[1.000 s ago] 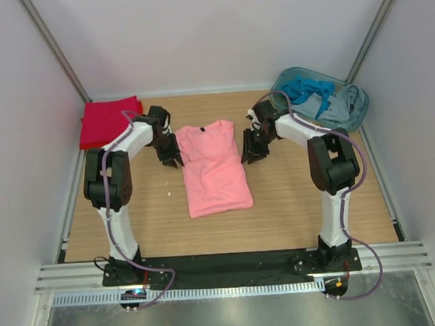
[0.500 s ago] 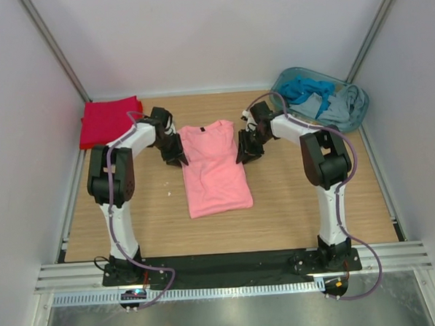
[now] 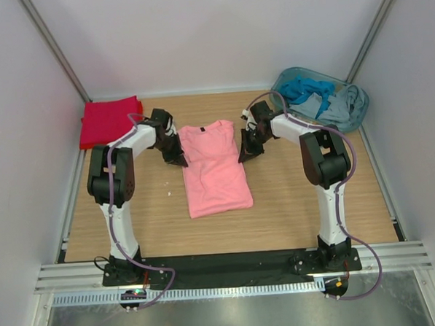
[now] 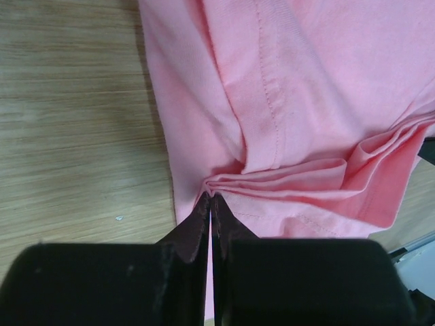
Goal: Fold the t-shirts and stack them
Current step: Fold the tshirt
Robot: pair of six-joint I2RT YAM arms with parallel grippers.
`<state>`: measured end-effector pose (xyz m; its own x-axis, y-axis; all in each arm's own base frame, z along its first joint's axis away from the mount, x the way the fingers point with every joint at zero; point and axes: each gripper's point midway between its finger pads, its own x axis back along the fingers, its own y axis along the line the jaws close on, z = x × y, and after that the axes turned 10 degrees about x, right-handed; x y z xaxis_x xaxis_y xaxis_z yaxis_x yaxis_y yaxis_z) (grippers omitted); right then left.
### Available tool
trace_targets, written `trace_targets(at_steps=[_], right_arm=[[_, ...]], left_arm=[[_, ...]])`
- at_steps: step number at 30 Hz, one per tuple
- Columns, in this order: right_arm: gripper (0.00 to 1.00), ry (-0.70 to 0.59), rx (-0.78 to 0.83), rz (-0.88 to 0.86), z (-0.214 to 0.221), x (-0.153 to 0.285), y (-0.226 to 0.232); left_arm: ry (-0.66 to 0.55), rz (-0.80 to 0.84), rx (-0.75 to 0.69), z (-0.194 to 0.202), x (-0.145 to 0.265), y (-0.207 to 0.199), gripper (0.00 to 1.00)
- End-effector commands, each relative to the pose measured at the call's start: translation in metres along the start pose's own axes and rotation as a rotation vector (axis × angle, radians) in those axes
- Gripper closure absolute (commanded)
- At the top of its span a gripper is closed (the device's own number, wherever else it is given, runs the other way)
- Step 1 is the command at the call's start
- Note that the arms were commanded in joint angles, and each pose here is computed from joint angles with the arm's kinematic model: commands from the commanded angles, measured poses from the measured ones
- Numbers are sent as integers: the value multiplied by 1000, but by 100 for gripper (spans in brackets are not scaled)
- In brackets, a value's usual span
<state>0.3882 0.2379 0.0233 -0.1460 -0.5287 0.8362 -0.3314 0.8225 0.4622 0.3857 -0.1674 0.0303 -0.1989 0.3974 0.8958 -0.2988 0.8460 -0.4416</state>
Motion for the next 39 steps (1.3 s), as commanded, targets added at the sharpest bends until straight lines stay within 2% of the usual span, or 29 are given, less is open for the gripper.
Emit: trace_targets(at_steps=[1, 9, 18, 28, 29, 30, 31, 32, 33, 34, 37, 39], right_arm=[[99, -61, 36, 6, -22, 7, 3], [99, -76, 37, 37, -24, 11, -3], [99, -136, 35, 84, -33, 22, -9], [99, -149, 28, 73, -35, 23, -8], [99, -154, 21, 67, -37, 23, -7], [99, -151, 19, 61, -37, 21, -6], [98, -154, 17, 51, -39, 22, -4], [93, -144, 8, 40, -37, 21, -2], [87, -139, -2, 40, -36, 21, -2], [76, -142, -4, 38, -39, 23, 0], [63, -132, -21, 52, -34, 33, 2], [60, -107, -31, 65, -24, 42, 4]], left_arm=[[-42, 34, 19, -3, 15, -9, 100], [-130, -48, 59, -9, 30, 7, 100], [-199, -74, 82, -26, 39, 8, 100], [-172, -107, 86, -36, 32, 8, 100], [-165, -105, 87, -35, 32, 7, 98], [-161, -102, 87, -35, 32, 6, 91], [-161, -102, 90, -35, 34, 6, 88], [-164, -101, 92, -35, 37, 4, 86], [-166, -119, 100, -34, 40, 8, 78], [-167, -129, 103, -33, 42, 10, 73], [-160, -160, 113, -23, 53, 16, 71], [-140, -141, 133, -6, 62, 17, 71]])
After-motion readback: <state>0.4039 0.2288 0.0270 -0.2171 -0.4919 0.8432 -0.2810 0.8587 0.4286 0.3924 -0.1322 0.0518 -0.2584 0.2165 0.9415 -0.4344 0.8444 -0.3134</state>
